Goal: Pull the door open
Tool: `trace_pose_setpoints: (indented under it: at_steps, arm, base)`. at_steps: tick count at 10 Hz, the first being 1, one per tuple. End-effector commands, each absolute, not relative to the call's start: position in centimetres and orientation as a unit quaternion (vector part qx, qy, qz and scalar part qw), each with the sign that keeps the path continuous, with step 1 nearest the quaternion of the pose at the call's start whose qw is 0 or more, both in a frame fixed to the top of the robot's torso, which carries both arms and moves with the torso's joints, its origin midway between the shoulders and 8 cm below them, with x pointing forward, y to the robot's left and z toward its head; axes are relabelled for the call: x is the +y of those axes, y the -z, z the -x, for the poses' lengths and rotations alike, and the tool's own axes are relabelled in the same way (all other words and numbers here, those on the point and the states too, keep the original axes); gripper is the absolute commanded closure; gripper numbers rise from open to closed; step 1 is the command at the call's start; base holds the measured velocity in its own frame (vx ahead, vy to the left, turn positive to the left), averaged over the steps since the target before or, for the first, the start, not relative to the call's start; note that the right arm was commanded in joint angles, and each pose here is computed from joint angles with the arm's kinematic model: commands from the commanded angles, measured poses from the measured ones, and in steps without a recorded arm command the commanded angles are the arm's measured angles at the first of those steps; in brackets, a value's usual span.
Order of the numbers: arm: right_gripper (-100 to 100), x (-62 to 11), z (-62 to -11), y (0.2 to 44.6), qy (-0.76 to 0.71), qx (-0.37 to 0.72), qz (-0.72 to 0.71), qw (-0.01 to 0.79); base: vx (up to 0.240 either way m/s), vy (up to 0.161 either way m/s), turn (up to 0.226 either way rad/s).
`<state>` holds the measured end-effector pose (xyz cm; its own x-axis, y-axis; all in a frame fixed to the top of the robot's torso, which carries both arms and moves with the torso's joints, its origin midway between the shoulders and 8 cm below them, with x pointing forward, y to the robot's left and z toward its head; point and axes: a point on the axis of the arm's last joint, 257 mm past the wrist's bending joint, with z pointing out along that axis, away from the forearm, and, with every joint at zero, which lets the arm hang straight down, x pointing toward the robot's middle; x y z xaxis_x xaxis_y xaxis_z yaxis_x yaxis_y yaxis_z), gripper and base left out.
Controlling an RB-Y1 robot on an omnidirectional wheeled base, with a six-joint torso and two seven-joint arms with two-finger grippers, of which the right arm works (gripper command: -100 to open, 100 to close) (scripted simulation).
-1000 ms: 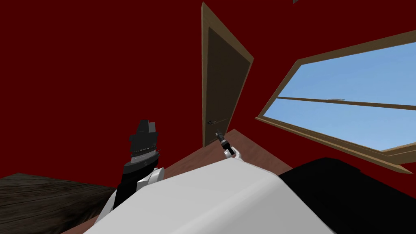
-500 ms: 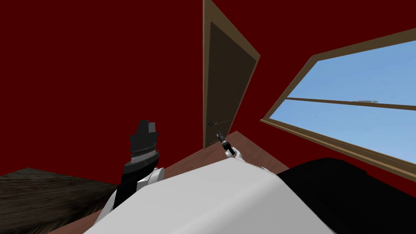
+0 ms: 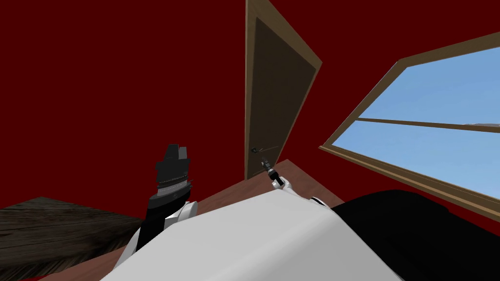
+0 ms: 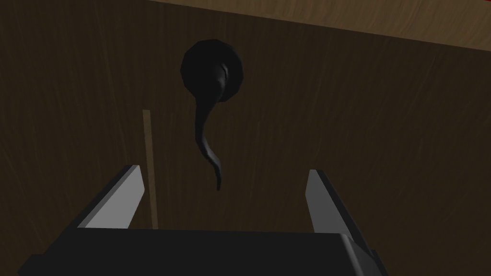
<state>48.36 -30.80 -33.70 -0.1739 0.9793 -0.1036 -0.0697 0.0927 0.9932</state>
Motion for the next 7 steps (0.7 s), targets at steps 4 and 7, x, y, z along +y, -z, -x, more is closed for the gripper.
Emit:
trace_pose_setpoints:
  at_steps: [4,7]
  arm:
    - [-100,-32.9,-48.4,35.4,-0.516,0.56,-0.429,0.486]
    - [-100,-33.9,-48.6,35.3,-0.512,0.556,-0.433,0.491]
  base:
    - [0.07,-0.069,0.096]
    - [0.039,0.002,0.086]
